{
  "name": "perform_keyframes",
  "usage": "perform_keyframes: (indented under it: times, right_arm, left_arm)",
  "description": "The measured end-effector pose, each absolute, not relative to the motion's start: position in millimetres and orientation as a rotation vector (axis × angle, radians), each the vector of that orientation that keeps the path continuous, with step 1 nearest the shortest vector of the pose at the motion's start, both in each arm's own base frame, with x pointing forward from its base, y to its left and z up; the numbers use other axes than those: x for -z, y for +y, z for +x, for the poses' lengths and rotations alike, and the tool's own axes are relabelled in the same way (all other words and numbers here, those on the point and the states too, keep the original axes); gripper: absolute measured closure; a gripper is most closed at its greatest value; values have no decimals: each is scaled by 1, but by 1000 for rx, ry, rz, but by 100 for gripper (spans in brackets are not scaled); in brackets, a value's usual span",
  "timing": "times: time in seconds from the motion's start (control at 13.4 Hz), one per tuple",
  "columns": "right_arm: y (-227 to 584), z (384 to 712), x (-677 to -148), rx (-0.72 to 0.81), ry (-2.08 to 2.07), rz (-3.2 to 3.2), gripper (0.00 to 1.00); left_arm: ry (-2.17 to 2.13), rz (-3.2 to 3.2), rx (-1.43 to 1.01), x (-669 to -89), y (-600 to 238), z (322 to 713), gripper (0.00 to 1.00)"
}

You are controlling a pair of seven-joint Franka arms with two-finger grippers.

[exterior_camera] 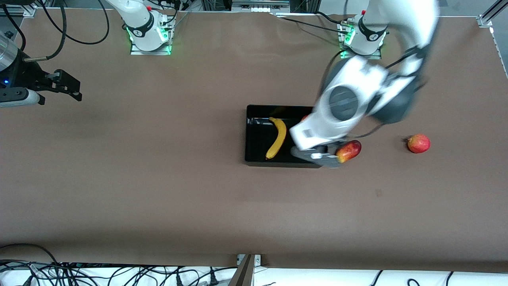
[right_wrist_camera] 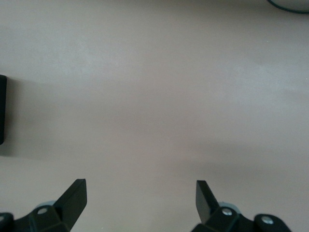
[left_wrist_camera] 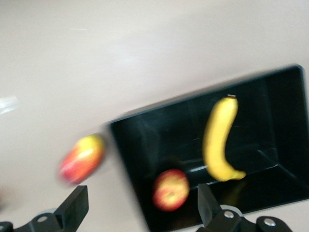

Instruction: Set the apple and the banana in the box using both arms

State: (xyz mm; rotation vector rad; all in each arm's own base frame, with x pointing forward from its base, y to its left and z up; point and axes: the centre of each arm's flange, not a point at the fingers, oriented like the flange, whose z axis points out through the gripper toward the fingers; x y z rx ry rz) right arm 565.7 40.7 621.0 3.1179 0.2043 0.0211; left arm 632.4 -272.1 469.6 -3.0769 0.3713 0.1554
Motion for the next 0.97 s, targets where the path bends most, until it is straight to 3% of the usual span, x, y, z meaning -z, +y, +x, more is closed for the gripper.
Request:
perform_keyframes:
  times: [0.15, 0.37, 0.75, 0.97]
  right_arm:
    - [41, 566, -621, -21, 205, 3118, 0]
    - [41, 566, -621, -21, 205, 3118, 0]
    - [41, 566, -621, -22, 205, 3118, 0]
    - [41, 566, -621, -22, 205, 3118, 0]
  left_arm:
    - [155, -3095, -83, -529, -175, 644, 0]
    - [-88, -3086, -104, -561, -68, 642, 0]
    - [-124, -3109, -119, -580, -61, 590, 0]
    - [-130, -3121, -1, -580, -38, 565, 0]
